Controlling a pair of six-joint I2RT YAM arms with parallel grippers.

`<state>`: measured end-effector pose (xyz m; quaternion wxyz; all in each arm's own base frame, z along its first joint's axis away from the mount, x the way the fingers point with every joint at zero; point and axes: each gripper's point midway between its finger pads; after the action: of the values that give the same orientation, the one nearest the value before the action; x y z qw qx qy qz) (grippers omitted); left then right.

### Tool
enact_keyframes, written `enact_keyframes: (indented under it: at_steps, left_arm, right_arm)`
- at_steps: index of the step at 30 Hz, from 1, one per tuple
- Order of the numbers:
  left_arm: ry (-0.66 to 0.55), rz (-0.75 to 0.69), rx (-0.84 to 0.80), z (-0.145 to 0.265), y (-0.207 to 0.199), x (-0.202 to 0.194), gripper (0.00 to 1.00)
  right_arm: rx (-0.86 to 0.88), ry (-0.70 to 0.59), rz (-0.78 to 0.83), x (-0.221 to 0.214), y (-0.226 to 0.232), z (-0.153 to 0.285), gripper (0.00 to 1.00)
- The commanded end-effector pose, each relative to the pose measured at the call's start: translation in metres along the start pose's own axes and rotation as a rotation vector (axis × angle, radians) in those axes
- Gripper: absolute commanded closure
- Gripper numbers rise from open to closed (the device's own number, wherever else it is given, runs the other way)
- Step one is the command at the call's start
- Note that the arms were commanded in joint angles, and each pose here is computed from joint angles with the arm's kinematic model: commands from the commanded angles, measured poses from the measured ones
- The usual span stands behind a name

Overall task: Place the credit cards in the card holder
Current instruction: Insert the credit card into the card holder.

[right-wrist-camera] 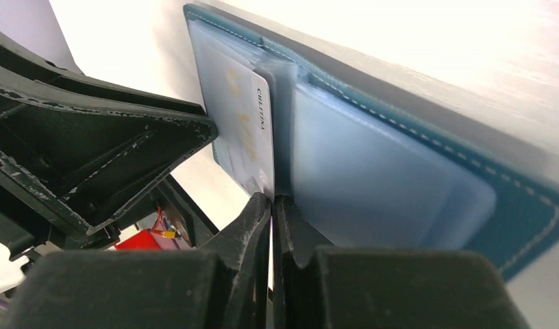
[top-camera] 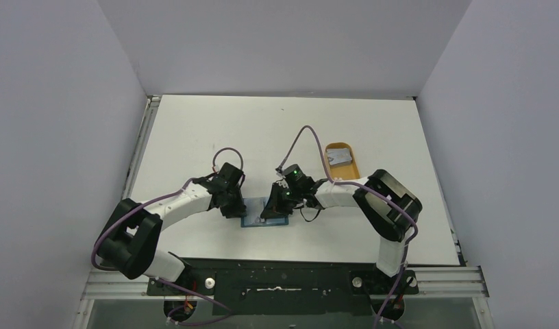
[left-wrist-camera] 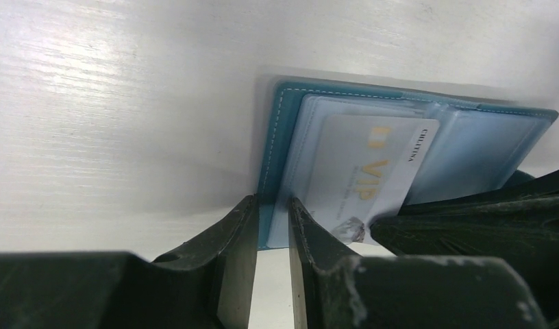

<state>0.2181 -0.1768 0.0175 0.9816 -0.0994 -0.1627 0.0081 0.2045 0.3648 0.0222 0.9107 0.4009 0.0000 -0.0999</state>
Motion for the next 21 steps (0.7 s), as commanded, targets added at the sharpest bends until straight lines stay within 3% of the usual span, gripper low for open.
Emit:
enact_keyframes:
  at_steps: [1, 6, 13, 16, 21]
  left_arm:
    - [-0.012, 0.014, -0.065, -0.002, -0.013, 0.005, 0.81]
    - [-0.019, 0.014, -0.073, 0.001, -0.015, 0.007, 0.80]
    - [-0.027, 0.023, -0.080, 0.004, -0.015, 0.009, 0.77]
    - [-0.037, 0.038, -0.093, 0.009, -0.014, 0.011, 0.74]
    - [-0.089, 0.103, -0.088, 0.022, 0.002, 0.021, 0.73]
  right_arm:
    - [-0.019, -0.014, 0.029, 0.001, 0.003, -0.008, 1.00]
    - [-0.005, -0.019, 0.053, 0.000, 0.010, -0.004, 1.00]
    - [0.024, -0.046, 0.075, 0.003, 0.022, 0.006, 0.62]
    - [0.024, -0.057, 0.078, 0.005, 0.024, 0.007, 0.55]
    - [0.004, -0.066, 0.084, 0.007, 0.023, 0.008, 0.53]
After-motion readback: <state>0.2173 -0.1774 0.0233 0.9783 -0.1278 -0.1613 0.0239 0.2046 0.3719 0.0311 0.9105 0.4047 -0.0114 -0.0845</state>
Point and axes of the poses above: each gripper's point midway between its finger pads, its own z axis back along the fingers, its own y axis along the line the jaws close on, x = y × z, and after that the axes turned 15 degrees about -z, right-handed
